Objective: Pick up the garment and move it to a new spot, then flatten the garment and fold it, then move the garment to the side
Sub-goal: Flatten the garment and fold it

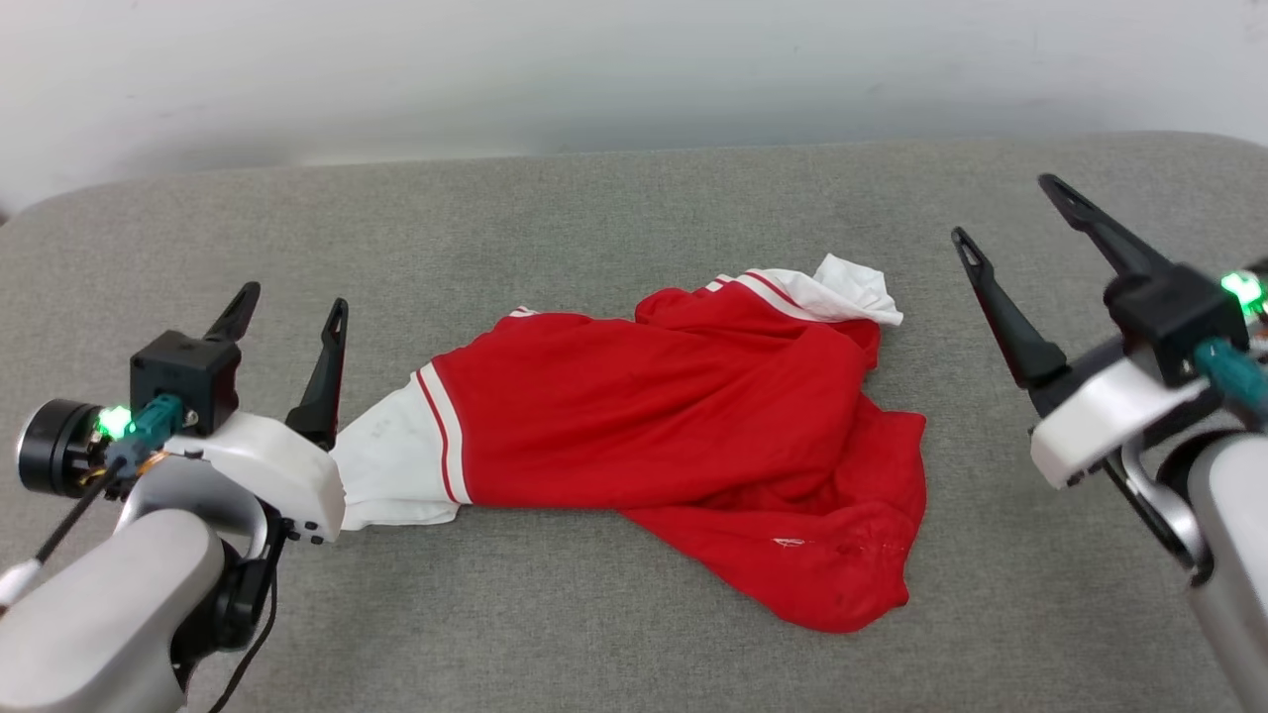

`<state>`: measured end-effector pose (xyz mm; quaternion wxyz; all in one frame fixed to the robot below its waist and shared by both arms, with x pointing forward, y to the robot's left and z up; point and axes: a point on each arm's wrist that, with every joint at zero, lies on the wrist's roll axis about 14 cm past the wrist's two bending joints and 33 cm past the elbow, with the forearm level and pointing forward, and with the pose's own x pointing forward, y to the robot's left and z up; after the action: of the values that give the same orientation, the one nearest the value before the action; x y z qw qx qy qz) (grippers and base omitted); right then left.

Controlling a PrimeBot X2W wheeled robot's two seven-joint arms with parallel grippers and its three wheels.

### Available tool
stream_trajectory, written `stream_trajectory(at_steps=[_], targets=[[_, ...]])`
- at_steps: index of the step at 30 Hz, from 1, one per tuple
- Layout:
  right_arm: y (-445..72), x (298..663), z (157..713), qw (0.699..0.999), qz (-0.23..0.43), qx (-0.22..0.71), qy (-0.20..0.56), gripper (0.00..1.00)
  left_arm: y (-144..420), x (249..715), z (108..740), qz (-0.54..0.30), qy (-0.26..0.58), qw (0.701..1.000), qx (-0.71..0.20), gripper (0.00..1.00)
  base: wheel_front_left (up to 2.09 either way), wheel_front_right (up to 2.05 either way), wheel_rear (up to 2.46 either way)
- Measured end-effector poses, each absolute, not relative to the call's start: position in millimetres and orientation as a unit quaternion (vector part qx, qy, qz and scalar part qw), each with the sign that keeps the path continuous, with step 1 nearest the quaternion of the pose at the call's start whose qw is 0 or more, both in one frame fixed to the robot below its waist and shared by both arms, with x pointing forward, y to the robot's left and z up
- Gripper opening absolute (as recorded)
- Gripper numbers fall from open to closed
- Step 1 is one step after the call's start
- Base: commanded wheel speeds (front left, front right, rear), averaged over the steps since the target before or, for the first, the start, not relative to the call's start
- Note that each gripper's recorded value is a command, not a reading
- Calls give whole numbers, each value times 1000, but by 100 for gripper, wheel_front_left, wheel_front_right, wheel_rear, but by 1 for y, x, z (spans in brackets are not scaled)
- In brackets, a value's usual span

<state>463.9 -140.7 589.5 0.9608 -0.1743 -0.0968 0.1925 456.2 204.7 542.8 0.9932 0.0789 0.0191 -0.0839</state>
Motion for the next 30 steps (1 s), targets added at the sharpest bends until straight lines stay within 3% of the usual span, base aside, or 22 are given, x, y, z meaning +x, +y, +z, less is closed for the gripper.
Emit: stream_trajectory(at_steps=[7,11,16,30], targets=[[-123,481,563,941,268,-197,60,100,209,441,567,-24,-43,996,69,100,0,0,0],[-119,469,513,903,309,-208,215,100,212,429,564,6,-57,996,63,100,0,0,0],[-126,466,477,861,319,-215,334,100,220,419,560,57,-75,994,52,100,0,0,0],[-105,448,367,764,351,-223,493,100,227,400,515,107,-41,993,31,100,0,0,0]])
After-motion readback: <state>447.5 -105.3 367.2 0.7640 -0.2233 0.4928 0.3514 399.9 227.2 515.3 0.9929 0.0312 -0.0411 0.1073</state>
